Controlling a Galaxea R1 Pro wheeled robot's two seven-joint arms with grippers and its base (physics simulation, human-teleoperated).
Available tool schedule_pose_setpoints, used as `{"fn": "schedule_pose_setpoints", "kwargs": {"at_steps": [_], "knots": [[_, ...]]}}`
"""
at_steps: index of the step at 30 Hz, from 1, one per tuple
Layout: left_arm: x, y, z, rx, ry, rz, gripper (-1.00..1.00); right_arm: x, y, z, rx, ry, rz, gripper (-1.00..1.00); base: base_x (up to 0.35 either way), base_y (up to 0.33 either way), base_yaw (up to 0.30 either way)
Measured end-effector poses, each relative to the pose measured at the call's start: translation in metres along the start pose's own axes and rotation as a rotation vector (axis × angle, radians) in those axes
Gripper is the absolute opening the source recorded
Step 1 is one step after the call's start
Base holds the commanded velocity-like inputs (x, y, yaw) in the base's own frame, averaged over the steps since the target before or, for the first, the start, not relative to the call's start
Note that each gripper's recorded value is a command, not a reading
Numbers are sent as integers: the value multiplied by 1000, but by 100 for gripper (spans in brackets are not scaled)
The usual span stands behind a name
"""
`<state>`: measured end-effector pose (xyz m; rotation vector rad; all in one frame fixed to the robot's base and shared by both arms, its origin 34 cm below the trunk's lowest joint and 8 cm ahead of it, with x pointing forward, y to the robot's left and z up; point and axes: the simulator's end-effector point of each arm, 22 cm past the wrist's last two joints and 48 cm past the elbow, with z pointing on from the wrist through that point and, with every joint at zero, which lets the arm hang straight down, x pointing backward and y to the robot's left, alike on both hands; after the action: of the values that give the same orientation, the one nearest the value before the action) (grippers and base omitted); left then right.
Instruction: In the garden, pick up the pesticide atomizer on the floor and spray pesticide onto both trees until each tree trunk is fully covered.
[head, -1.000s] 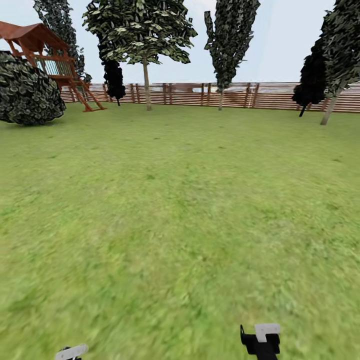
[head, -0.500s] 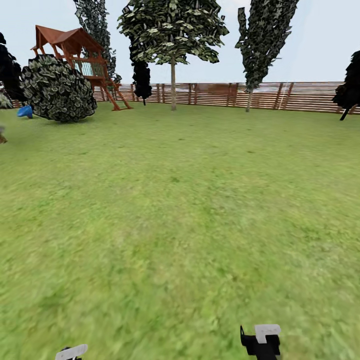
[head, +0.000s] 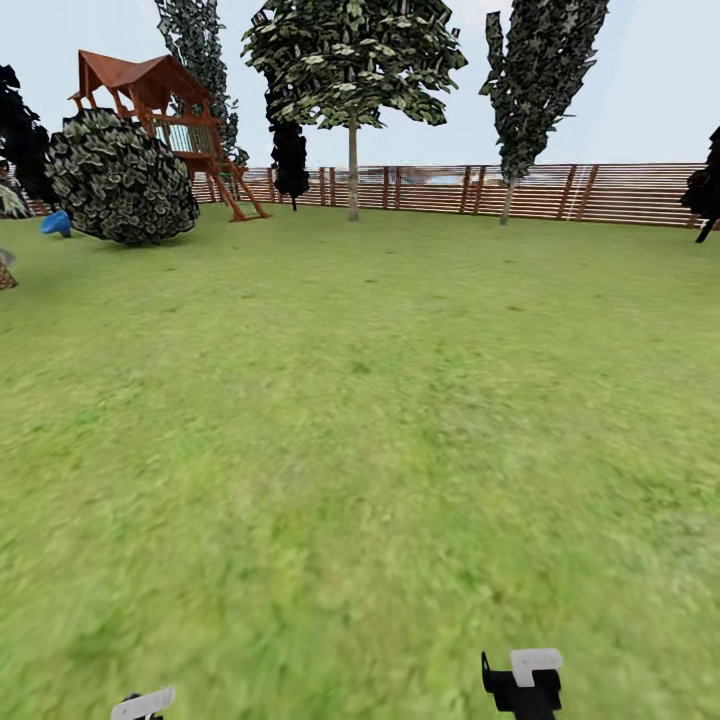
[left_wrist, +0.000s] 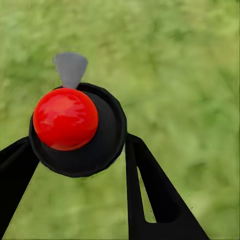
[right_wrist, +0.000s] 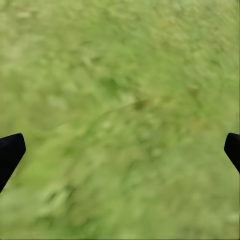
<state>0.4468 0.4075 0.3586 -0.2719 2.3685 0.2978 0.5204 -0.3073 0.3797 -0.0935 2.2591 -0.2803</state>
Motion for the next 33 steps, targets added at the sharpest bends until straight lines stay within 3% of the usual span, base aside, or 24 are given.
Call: {"fn": "schedule_pose_setpoints", "kwargs": {"at_steps": [26,33], "knots": [[-1,1,0,0,-3,1,-100,-1,4,-1,-4,0,5,100,336,46,-38],[-1,1,0,0,-3,3,-100,37,8,-20,-15,56,-2,100,339,0,0]]}}
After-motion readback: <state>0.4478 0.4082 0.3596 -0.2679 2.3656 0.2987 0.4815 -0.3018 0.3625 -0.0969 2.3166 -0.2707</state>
